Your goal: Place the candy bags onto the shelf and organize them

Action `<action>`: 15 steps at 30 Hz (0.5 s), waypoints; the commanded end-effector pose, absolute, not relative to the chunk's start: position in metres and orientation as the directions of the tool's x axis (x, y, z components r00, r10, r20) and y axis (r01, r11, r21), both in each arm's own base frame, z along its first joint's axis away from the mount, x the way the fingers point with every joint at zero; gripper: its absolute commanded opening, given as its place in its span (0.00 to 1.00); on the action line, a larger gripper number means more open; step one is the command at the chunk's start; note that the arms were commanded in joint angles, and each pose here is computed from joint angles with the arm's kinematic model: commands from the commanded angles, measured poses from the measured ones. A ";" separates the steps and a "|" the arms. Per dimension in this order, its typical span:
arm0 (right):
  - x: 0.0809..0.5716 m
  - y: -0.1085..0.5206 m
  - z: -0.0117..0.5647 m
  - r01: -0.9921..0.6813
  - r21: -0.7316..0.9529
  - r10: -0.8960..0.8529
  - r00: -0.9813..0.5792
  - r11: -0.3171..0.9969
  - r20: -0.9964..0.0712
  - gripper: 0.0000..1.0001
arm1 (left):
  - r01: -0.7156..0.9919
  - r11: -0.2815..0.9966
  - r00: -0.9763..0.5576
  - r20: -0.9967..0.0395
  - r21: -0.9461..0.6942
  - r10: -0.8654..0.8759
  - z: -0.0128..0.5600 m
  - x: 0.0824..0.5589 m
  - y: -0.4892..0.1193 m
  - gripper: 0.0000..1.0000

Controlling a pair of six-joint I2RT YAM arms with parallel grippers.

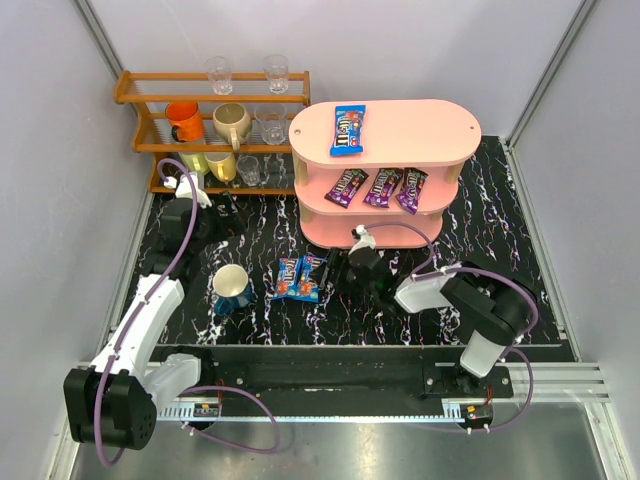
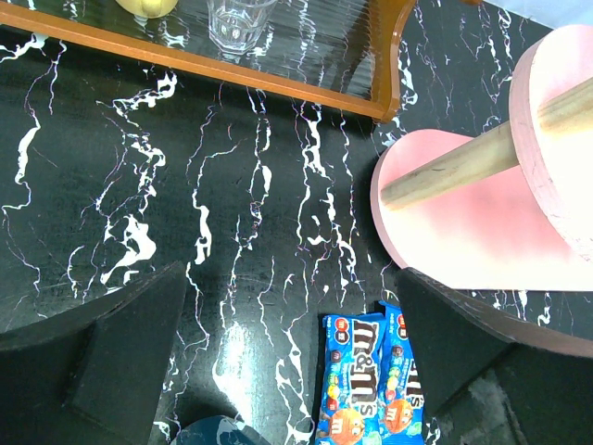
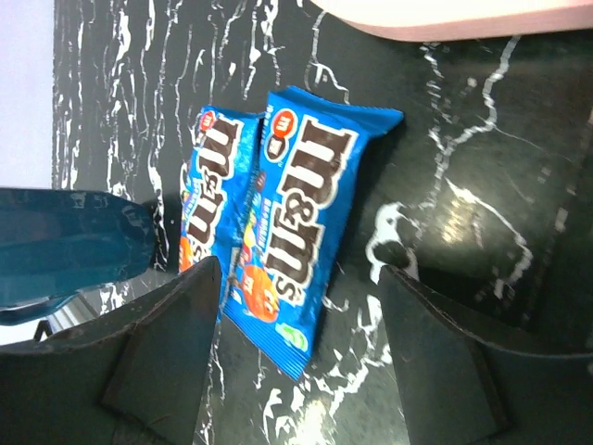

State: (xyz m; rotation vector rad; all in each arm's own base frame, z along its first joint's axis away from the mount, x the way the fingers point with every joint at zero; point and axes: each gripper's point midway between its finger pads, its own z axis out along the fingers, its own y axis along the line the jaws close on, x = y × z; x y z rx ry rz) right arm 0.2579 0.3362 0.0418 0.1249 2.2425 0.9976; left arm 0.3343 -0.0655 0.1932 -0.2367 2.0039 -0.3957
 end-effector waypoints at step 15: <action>0.259 0.338 0.089 -0.342 0.633 0.269 -0.692 0.695 -0.669 0.00 | 0.044 0.922 -0.363 -0.866 -0.384 -0.343 0.228 0.341 -0.065 0.99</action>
